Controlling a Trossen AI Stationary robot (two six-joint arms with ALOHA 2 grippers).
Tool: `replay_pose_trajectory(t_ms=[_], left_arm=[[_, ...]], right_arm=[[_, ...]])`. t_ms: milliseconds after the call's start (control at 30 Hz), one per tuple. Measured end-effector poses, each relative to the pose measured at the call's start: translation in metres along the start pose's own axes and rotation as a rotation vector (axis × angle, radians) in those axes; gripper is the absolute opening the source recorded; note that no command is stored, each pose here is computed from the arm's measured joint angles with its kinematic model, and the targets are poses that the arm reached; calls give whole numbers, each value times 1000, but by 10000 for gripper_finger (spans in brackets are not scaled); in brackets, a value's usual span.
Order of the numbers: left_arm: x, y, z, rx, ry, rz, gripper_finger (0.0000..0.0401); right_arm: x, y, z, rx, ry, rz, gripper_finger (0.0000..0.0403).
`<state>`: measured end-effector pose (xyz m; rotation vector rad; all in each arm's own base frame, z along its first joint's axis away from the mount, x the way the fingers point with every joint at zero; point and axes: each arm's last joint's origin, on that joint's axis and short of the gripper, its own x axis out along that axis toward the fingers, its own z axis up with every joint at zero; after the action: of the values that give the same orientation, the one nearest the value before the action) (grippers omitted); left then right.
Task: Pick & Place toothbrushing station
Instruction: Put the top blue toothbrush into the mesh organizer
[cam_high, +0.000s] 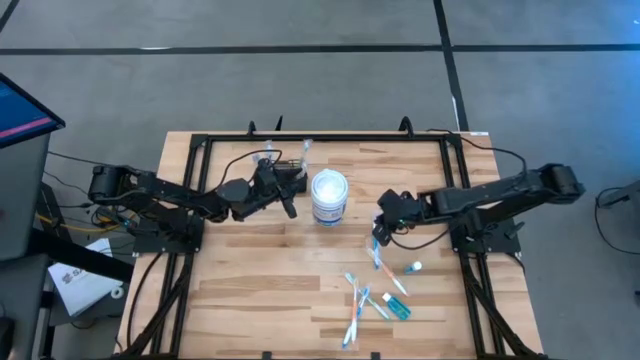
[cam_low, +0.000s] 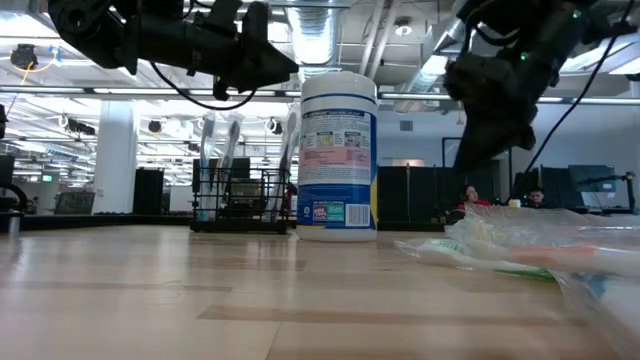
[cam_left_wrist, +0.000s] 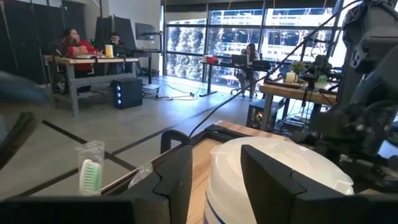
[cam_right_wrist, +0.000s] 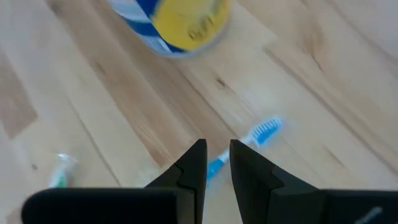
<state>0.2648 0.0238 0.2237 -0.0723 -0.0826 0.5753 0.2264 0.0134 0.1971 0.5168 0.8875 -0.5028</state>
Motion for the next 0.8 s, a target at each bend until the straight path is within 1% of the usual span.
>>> replay_pose_trajectory(t_ms=[167, 300, 400, 567, 667, 800], left_arm=[[0, 0, 1, -4, -6, 0, 132], [-1, 0, 3, -6, -11, 0, 131], [-1, 0, 4, -10, -16, 0, 128], [-2, 0, 6, -13, -21, -12, 127], [-1, 0, 6, -13, -22, -21, 127], [-1, 0, 6, -13, -20, -22, 124]], right_arm=[[5, -2, -4, 36, 62, -18, 62], [7, -5, -7, 71, 74, -25, 62], [7, -9, -11, 70, 108, -60, 62], [7, -9, -11, 79, 111, -65, 63], [7, -9, -11, 78, 111, -65, 74], [12, -8, -12, 80, 119, -73, 106]])
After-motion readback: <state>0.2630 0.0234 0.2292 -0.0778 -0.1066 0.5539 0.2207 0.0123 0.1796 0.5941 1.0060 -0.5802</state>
